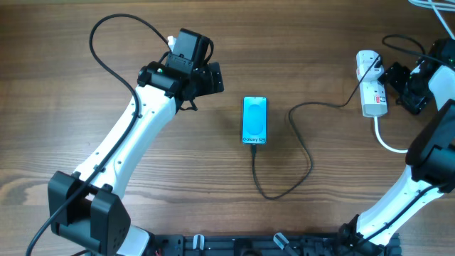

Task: Plug charger to phone and switch on socket
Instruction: 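Lift the right gripper off the power strip switch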

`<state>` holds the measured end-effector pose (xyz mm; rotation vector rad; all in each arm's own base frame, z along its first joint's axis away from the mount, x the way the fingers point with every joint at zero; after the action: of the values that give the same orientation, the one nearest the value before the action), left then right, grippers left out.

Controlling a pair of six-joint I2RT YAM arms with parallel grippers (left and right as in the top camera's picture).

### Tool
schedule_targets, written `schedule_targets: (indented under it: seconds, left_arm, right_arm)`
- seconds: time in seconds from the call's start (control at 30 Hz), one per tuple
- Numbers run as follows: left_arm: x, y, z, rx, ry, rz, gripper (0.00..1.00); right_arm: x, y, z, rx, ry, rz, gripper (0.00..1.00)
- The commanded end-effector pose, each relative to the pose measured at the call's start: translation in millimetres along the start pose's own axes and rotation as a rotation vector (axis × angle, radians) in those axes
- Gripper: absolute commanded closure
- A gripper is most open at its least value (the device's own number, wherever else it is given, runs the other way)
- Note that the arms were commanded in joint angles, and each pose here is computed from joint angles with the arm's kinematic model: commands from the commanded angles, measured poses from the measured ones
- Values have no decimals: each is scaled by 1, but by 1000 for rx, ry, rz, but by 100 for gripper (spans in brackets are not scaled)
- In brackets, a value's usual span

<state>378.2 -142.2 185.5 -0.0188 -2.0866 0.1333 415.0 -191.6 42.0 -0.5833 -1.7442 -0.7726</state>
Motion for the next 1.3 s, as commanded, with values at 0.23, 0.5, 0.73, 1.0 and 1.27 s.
schedule_targets:
  seconds: [0.23, 0.5, 0.73, 1.0, 1.27]
  left_arm:
    - [-2, 1, 0, -6, -3, -13, 0]
    - [-2, 1, 0, -6, -3, -13, 0]
    - [-2, 1, 0, -6, -3, -13, 0]
    - [-2, 1, 0, -6, -3, -13, 0]
    - [-2, 1, 0, -6, -3, -13, 0]
  right_arm:
    - [-6, 4, 27, 2, 109, -16, 0]
    - [58, 11, 22, -29, 27, -23, 0]
    - [134, 18, 35, -12, -43, -54, 0]
    - [197, 47, 84, 112, -146, -144, 0]
    - [230, 54, 172, 265, -368, -363, 0]
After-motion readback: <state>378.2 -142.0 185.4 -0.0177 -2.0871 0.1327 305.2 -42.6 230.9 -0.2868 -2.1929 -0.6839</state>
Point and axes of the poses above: each gripper's point midway between its finger pads, its own x axis back along the fingers, its own y axis along the line the jaws close on, z = x × y, the point moved 3 cm from there along x, back along the fingers, and after that the axes turned 5 degrees about -x, right-handed, at the moved point
